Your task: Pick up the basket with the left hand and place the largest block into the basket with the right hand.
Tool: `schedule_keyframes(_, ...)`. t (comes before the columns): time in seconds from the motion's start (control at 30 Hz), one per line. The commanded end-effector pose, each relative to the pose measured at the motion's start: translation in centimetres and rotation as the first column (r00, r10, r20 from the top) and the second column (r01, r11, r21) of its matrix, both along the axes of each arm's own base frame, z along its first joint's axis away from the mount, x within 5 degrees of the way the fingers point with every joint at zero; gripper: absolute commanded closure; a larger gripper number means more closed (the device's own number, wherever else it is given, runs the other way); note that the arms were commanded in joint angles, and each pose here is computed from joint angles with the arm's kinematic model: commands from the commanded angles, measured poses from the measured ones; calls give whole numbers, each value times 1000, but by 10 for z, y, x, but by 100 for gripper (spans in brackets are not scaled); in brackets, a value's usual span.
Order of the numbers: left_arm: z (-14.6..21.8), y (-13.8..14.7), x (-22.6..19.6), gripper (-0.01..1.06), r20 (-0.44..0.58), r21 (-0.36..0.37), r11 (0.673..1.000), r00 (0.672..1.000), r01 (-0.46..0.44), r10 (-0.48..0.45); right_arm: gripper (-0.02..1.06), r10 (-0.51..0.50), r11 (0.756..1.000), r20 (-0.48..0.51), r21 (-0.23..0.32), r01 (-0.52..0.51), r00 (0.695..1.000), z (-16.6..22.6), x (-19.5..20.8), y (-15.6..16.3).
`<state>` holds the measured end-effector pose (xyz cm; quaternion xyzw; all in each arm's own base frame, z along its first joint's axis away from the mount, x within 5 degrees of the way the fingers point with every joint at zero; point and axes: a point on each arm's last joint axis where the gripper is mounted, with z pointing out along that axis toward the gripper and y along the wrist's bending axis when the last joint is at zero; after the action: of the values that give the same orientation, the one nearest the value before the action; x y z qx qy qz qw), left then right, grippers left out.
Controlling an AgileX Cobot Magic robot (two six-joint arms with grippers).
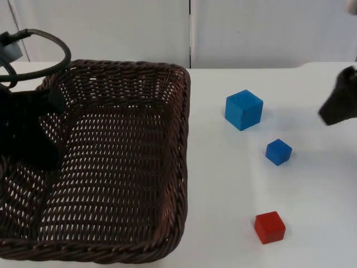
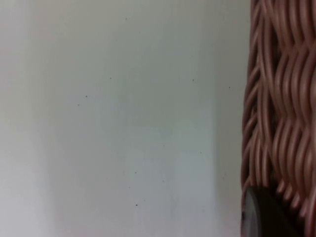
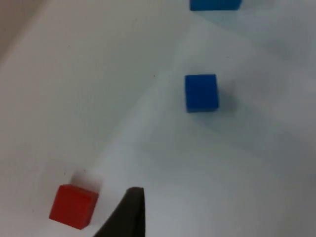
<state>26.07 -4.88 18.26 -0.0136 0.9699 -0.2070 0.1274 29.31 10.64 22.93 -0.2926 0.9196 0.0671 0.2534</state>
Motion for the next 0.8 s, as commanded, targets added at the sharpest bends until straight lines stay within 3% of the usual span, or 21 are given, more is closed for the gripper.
schedule_keyframes(0.0, 3, 0, -1, 105, 12, -10, 1000, 1000, -15, 15, -1, 35, 999, 8, -5, -35, 999, -2, 5, 11)
schedule_keyframes(0.77, 3, 0, 0, 105, 17, -9, 1000, 1000, -19, 19, -1, 49, 999, 65, 5, -49, 997, -7, 12, 23)
